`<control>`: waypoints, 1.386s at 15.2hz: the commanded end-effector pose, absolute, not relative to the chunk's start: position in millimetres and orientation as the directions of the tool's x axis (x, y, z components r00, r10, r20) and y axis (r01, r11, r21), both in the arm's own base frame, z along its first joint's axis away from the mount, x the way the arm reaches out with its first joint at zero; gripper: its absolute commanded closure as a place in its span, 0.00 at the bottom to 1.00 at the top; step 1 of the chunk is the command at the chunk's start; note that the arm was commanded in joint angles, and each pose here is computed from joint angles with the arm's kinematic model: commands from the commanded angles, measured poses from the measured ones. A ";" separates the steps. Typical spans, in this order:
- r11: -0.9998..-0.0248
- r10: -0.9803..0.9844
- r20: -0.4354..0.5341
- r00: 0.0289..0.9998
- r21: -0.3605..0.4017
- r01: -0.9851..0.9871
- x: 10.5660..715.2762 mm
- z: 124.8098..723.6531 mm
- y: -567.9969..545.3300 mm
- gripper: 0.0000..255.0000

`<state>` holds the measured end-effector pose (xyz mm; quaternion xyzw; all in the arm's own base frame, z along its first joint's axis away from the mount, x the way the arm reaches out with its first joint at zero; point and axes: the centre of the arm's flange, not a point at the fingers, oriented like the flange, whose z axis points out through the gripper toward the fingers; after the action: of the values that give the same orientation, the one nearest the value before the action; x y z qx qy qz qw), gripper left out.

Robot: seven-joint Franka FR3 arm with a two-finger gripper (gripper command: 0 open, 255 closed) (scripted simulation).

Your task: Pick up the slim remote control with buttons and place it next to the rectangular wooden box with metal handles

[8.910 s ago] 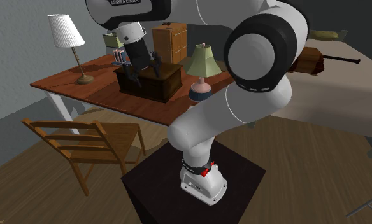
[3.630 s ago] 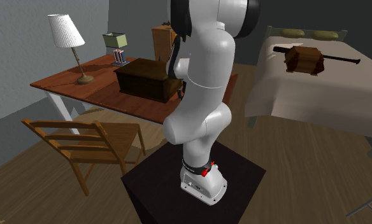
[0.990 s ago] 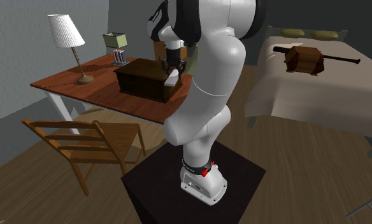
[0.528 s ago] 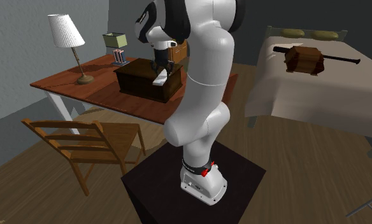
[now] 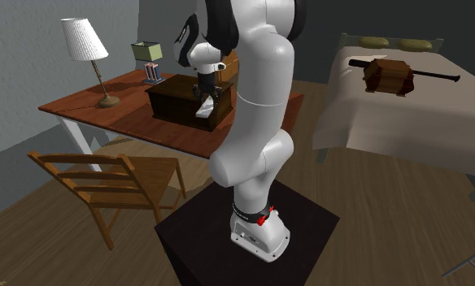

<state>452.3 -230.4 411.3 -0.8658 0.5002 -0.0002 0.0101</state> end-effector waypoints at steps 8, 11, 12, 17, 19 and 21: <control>-0.499 -0.866 -0.009 0.500 -0.018 -0.866 451.5 364.8 -229.9 1.00; -0.499 -0.866 -0.009 0.500 -0.018 -0.866 451.5 348.9 -229.9 1.00; -0.499 -0.866 -0.009 0.500 -0.018 -0.866 451.5 343.6 -229.9 1.00; -0.499 -0.866 -0.009 0.500 -0.018 -0.866 451.5 317.2 -229.9 1.00; -0.499 -0.866 -0.009 0.500 -0.018 -0.866 451.5 306.7 -229.9 1.00; -0.499 -0.866 -0.009 0.500 -0.018 -0.866 451.5 296.1 -229.9 1.00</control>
<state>452.0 -229.2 302.1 -0.8659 0.5002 -0.0005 0.0101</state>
